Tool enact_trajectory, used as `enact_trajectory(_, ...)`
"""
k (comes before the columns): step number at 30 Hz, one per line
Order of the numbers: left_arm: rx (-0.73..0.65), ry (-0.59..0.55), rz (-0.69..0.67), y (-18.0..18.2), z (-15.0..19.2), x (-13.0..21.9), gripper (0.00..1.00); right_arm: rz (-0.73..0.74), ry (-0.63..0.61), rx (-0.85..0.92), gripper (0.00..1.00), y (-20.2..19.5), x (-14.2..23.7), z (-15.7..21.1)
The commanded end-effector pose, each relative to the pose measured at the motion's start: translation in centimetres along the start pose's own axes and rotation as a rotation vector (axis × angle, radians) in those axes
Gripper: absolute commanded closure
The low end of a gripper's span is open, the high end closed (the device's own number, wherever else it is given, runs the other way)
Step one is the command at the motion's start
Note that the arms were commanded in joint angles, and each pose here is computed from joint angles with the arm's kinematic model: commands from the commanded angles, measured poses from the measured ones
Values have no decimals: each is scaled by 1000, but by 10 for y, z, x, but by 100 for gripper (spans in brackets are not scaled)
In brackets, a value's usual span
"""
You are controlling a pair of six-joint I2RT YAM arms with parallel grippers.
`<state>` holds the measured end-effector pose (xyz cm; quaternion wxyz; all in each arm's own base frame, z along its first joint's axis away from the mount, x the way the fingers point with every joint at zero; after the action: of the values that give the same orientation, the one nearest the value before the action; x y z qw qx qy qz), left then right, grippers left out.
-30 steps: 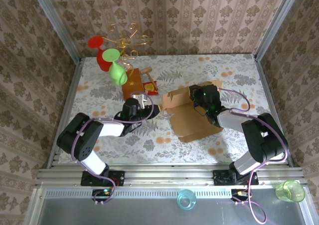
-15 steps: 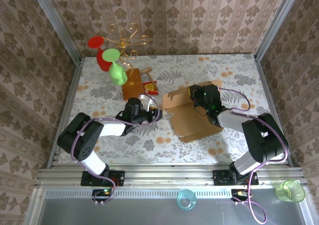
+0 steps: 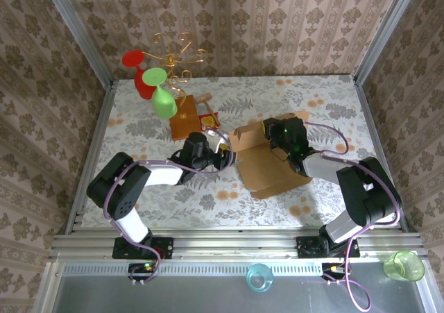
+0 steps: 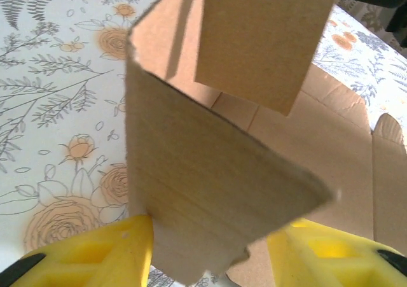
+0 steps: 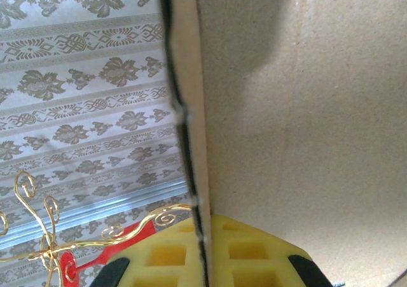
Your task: Fold the paper box
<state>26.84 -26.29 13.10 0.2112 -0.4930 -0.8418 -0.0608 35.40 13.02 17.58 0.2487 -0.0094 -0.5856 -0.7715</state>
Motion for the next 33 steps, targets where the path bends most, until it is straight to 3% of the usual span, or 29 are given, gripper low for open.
enact_trajectory(1,-63,-62,70,-10,-12,5,53,107,-31,0,100,-20,1,-9)
enact_trajectory(4,-71,-45,90,-13,-9,10,54,103,-30,-2,100,-19,1,-9)
enact_trajectory(7,-74,-21,25,-9,-4,20,53,101,-30,-6,100,-19,1,-10)
enact_trajectory(16,-32,-62,-68,10,-1,53,52,94,-28,1,100,-16,3,-9)
enact_trajectory(21,-37,69,-135,33,3,35,57,90,-22,2,100,-15,4,-8)
enact_trajectory(33,-71,-16,-36,38,-6,1,56,79,-11,15,100,-13,4,-8)
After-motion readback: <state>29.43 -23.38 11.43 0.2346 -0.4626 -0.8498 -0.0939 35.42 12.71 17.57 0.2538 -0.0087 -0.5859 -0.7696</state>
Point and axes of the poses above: each hand's point on the last joint's axis, 136 mm out from that joint toward the fingers, its own x axis back along the fingers, its own y axis along the line the jaws close on, z = x × y, the point moved 8 cm from there along x, back along the fingers, and after that the axes turned 15 degrees about -x, right-handed, at the moved point
